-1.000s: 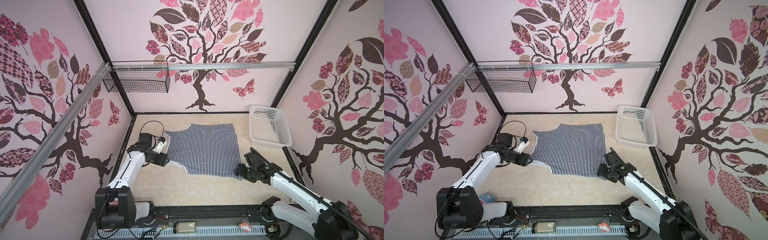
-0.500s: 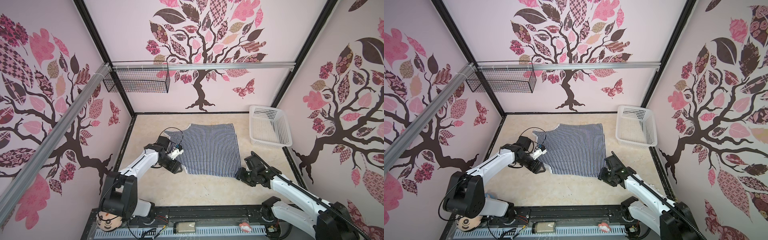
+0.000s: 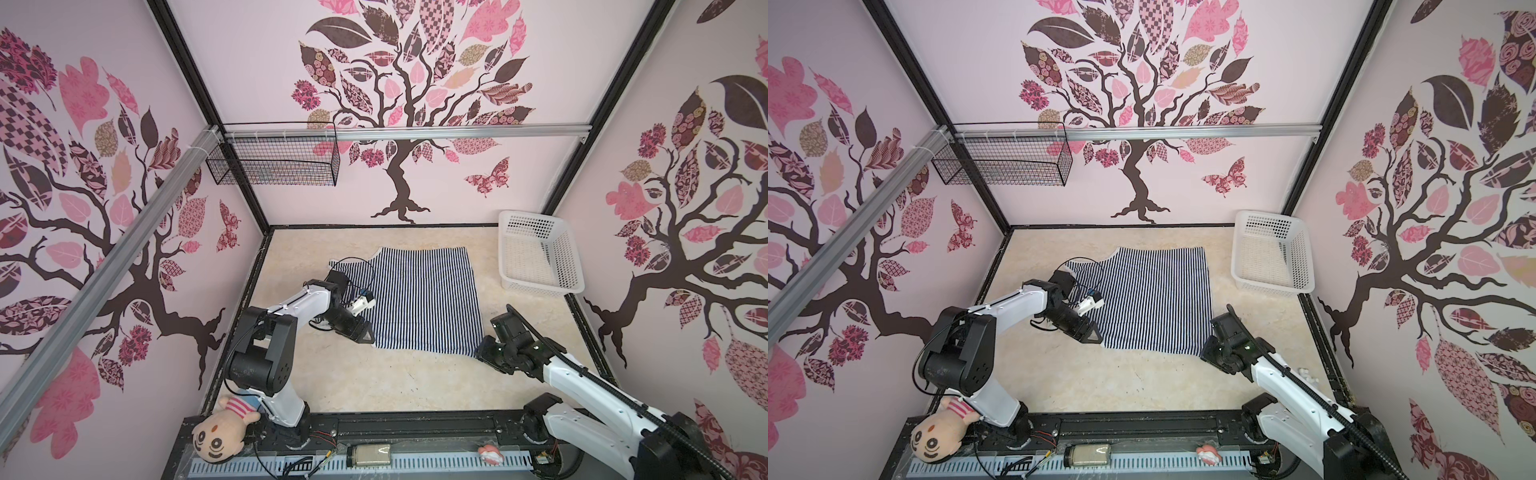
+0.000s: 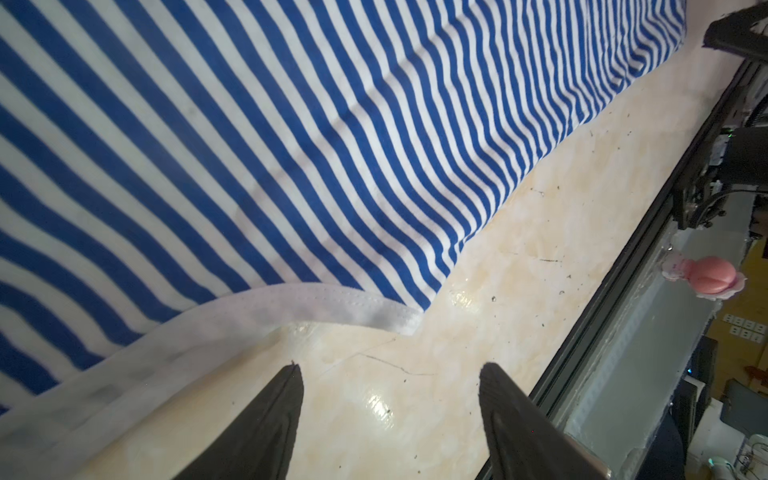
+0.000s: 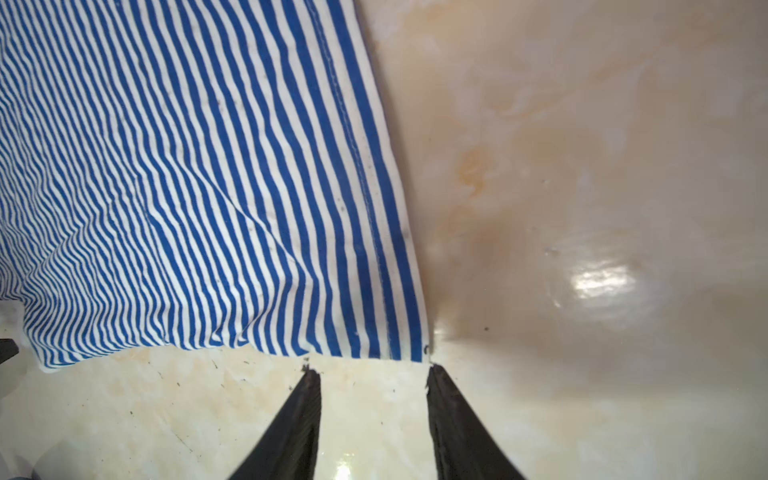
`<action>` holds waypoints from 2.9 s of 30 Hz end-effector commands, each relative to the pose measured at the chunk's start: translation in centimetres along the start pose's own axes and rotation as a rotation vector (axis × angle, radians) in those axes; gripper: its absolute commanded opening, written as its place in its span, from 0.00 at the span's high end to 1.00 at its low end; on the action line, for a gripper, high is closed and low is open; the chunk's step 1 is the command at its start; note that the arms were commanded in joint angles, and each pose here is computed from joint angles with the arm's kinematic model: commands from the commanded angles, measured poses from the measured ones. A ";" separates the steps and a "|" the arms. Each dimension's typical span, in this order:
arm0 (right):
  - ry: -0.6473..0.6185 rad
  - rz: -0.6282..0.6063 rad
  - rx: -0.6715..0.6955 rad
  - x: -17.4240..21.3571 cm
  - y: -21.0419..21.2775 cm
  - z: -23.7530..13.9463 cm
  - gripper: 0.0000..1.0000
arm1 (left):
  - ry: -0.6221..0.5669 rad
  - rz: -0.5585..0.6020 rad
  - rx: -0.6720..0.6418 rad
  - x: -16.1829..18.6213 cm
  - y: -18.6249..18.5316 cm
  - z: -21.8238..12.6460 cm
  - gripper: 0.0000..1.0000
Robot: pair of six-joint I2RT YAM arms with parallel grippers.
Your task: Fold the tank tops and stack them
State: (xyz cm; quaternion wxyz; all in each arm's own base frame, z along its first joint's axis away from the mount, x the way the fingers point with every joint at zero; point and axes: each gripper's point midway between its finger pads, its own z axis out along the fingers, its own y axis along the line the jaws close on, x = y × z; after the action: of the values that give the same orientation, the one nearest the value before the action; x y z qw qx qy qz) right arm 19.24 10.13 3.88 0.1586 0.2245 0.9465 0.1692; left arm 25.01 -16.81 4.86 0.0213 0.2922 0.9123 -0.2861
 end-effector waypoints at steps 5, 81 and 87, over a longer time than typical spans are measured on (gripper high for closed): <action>-0.026 0.023 0.017 -0.5 -0.5 0.2 0.56 | 0.038 -0.006 0.045 -0.3 -0.7 1.1 0.30; -0.154 -0.042 0.026 -9.1 3.3 -1.5 0.97 | -0.013 0.019 0.043 -5.0 -0.7 0.0 0.95; -0.148 -0.060 0.034 -10.4 4.3 -0.5 0.97 | -0.028 0.011 0.041 -6.4 -0.2 -0.1 0.95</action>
State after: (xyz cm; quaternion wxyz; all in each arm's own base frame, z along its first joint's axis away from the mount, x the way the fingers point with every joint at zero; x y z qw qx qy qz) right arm 27.96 8.59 7.43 0.2137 0.2188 0.9426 0.1338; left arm 29.07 -19.98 5.79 0.0184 0.2978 0.9052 -0.3026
